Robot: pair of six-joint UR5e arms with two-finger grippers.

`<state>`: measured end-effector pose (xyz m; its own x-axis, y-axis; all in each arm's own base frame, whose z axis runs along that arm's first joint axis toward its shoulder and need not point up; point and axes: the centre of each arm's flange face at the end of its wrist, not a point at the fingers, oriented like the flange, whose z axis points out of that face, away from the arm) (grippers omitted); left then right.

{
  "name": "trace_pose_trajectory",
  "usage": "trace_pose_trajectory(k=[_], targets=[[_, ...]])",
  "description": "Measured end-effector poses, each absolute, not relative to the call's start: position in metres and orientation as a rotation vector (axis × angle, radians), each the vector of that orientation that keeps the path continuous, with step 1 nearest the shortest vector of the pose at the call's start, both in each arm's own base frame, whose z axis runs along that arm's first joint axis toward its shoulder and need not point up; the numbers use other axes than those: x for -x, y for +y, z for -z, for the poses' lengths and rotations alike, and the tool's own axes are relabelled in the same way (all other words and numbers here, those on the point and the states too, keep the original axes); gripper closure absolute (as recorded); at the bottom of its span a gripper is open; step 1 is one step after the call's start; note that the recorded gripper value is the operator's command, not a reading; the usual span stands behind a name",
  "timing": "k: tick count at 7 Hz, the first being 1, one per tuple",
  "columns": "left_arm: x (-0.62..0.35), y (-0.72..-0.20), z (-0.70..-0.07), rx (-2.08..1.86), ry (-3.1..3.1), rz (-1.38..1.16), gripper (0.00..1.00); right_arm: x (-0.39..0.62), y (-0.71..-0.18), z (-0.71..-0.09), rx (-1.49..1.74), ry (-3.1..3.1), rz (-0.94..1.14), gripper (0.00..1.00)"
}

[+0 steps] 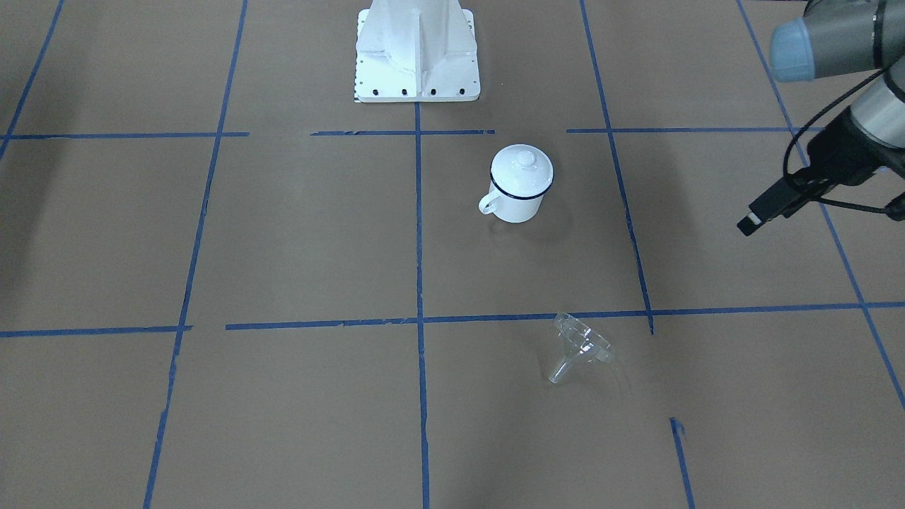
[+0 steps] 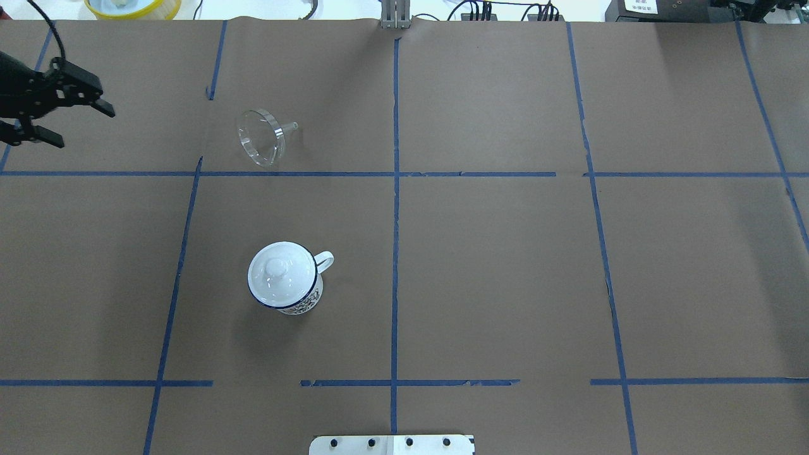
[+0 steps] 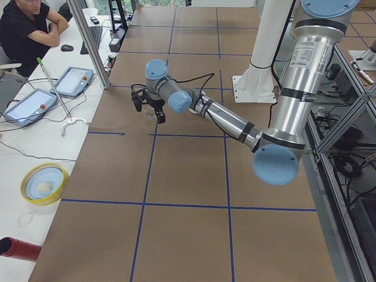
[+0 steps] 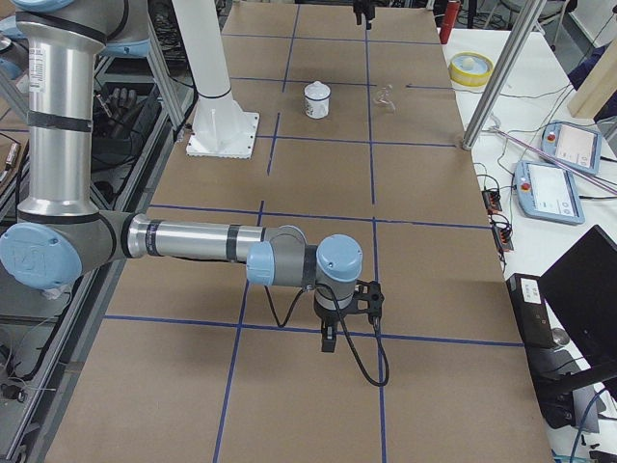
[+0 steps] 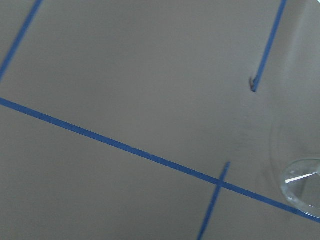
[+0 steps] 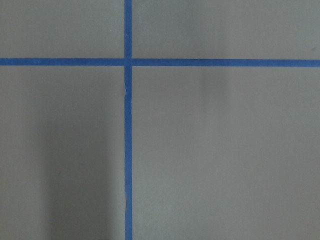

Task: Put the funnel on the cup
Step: 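Move the left gripper over the white lid on the mug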

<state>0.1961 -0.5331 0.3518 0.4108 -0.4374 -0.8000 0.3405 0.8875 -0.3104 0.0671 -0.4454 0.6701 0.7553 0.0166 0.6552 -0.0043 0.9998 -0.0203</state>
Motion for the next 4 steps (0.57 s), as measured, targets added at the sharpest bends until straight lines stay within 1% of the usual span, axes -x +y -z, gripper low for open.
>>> trace_pose_trajectory(k=[2, 4], targets=[[-0.293, -0.503, -0.299, 0.237, 1.04, 0.623, 0.0, -0.067, -0.445, -0.67, 0.018, -0.715, -0.011, 0.0], [-0.352, -0.479, -0.26, 0.333, 0.952, 0.718, 0.0, -0.067, -0.445, -0.67, 0.019, -0.715, -0.012, 0.0]])
